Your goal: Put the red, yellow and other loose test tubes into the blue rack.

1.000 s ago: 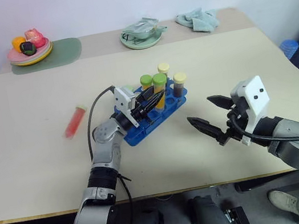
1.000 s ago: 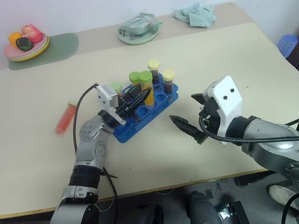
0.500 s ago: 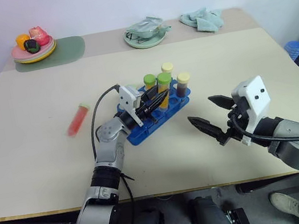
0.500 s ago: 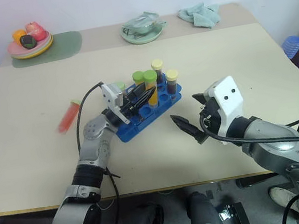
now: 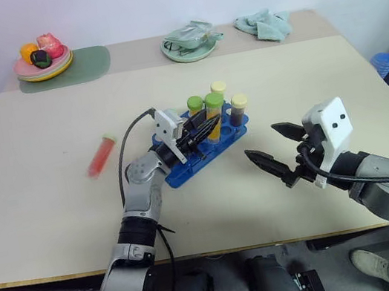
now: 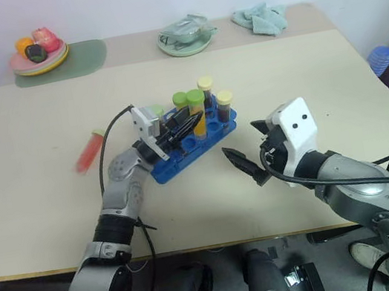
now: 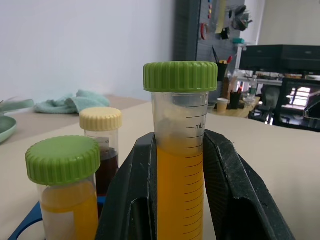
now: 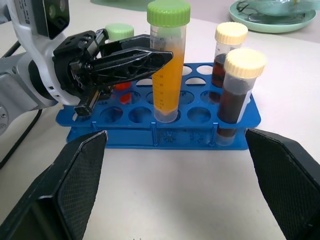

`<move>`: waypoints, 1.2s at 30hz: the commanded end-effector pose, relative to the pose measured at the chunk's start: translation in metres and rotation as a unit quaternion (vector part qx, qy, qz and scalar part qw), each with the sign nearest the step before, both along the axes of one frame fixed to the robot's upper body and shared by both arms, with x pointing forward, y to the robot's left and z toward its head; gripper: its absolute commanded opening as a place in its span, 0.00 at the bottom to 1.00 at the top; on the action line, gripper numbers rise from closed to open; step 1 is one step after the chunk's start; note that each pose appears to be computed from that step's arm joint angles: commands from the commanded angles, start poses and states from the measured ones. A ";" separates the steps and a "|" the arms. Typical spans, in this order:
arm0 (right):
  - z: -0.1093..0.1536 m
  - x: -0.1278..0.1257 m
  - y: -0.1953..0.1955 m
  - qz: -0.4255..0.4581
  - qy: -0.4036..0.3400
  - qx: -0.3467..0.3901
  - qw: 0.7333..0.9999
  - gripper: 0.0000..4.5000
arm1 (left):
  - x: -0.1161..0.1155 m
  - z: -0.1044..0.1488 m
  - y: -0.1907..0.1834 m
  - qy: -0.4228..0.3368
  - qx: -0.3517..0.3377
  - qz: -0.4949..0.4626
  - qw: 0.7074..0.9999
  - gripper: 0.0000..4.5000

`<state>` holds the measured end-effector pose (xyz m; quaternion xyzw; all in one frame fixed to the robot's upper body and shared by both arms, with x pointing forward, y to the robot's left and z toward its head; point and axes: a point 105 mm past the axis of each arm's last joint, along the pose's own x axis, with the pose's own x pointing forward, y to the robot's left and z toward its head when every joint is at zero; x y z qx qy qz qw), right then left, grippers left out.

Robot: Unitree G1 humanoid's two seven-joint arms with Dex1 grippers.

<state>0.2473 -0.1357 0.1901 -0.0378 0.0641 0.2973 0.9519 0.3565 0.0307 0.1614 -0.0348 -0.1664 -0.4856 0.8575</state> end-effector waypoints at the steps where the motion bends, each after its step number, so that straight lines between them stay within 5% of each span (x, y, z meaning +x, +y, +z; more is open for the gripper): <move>1: 0.013 -0.004 0.003 0.008 -0.030 -0.002 1.000 1.00 | -0.006 0.009 0.001 -0.019 -0.006 -0.008 1.000 0.15; 15: 0.013 -0.004 0.003 0.008 -0.028 -0.003 1.000 1.00 | -0.018 0.001 -0.007 -0.022 0.013 -0.035 0.999 0.15; 36: 0.011 -0.005 0.002 0.000 -0.027 0.000 1.000 1.00 | 0.001 0.013 -0.010 -0.036 0.009 0.020 0.999 0.15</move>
